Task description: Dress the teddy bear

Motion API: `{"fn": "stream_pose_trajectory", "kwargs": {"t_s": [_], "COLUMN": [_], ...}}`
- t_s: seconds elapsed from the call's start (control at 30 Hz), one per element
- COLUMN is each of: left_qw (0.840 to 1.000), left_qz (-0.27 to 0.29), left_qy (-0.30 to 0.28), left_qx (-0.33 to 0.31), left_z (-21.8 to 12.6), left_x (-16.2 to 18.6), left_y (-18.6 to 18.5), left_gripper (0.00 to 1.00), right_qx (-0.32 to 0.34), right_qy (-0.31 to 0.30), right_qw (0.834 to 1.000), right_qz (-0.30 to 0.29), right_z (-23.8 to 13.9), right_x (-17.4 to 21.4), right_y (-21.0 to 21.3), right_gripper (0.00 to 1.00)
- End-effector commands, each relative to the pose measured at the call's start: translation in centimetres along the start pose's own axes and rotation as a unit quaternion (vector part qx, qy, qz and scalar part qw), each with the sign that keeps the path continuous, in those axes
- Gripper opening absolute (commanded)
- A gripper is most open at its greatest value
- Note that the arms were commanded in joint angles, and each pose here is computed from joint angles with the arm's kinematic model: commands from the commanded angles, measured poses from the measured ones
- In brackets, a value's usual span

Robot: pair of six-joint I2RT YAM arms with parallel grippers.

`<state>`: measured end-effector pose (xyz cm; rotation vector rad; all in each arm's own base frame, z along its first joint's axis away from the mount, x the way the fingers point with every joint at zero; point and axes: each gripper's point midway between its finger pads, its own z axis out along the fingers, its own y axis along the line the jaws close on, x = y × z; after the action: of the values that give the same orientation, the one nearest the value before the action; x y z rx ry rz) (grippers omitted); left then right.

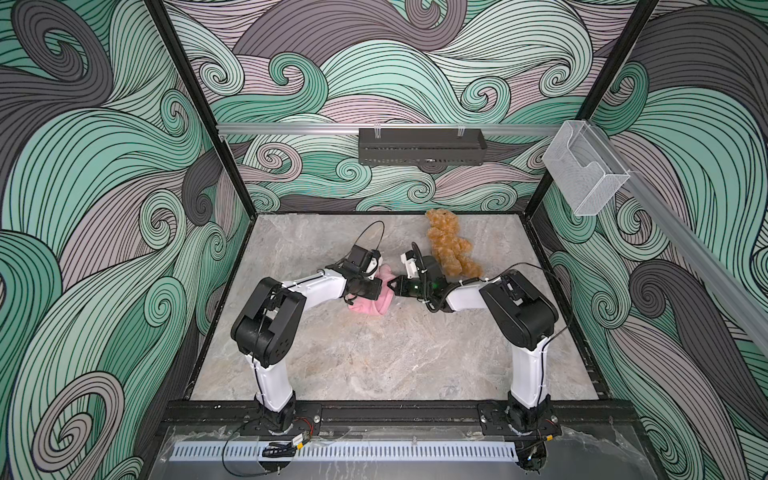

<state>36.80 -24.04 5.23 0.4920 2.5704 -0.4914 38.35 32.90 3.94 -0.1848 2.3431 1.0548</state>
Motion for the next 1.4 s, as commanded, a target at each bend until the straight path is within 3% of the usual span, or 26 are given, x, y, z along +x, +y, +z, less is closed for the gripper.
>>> {"fn": "stream_pose_trajectory", "kwargs": {"t_s": [0.0, 0.1, 0.13, 0.3, 0.43, 0.7, 0.87, 1.0, 1.17, 1.27, 1.37], "left_qw": [0.999, 0.997, 0.997, 0.995, 0.994, 0.994, 0.995, 0.995, 0.995, 0.994, 0.994], "left_qz": [-0.025, -0.054, -0.061, -0.077, -0.080, -0.084, -0.078, -0.080, -0.088, -0.095, -0.100], "left_qy": [-0.035, -0.053, -0.055, -0.057, -0.064, -0.060, -0.057, -0.054, -0.049, -0.048, -0.049], "left_qx": [-0.009, 0.006, 0.010, 0.024, 0.025, 0.028, 0.021, 0.012, -0.009, -0.014, -0.016], "left_z": [-0.7, -1.1, -1.1, -1.1, -1.5, -2.2, -2.8, -3.0, -3.2, -3.5, -4.0], "left_x": [-1.6, -2.0, -2.1, -2.4, -2.8, -2.8, -2.5, -2.4, -2.1, -2.0, -2.2], "left_y": [0.1, 0.3, 0.5, 1.1, 1.3, 1.1, 1.2, 1.5, 2.4, 2.9, 3.1], "left_gripper": [0.00, 0.00, 0.00, 0.00, 0.00, 0.00, 0.00, 0.00, 0.00, 0.00, 0.00], "right_qx": [0.028, 0.051, 0.057, 0.165, 0.238, 0.347, 0.346, 0.308, 0.261, 0.241, 0.234], "right_qy": [0.004, 0.005, 0.001, -0.036, -0.061, -0.027, 0.062, 0.115, 0.173, 0.183, 0.148], "right_qw": [0.999, 0.997, 0.996, 0.978, 0.966, 0.935, 0.934, 0.942, 0.945, 0.945, 0.951], "right_qz": [-0.019, -0.057, -0.075, -0.123, -0.077, -0.074, -0.059, -0.074, -0.098, -0.122, -0.140], "right_z": [-1.7, -3.9, -5.1, -11.0, -13.9, -11.2, -8.3, -7.9, -10.5, -13.0, -16.1], "right_x": [-0.2, -0.8, -1.4, -5.5, -10.3, -16.6, -15.1, -11.3, -3.6, 0.0, -0.4], "right_y": [-0.1, -0.2, 0.2, -2.4, -7.4, -14.8, -17.3, -15.5, -10.8, -7.7, -5.1], "right_gripper": [0.20, 0.51, 0.58, 0.82, 0.92, 0.97, 0.90, 0.78, 0.67, 0.74, 0.88]}}
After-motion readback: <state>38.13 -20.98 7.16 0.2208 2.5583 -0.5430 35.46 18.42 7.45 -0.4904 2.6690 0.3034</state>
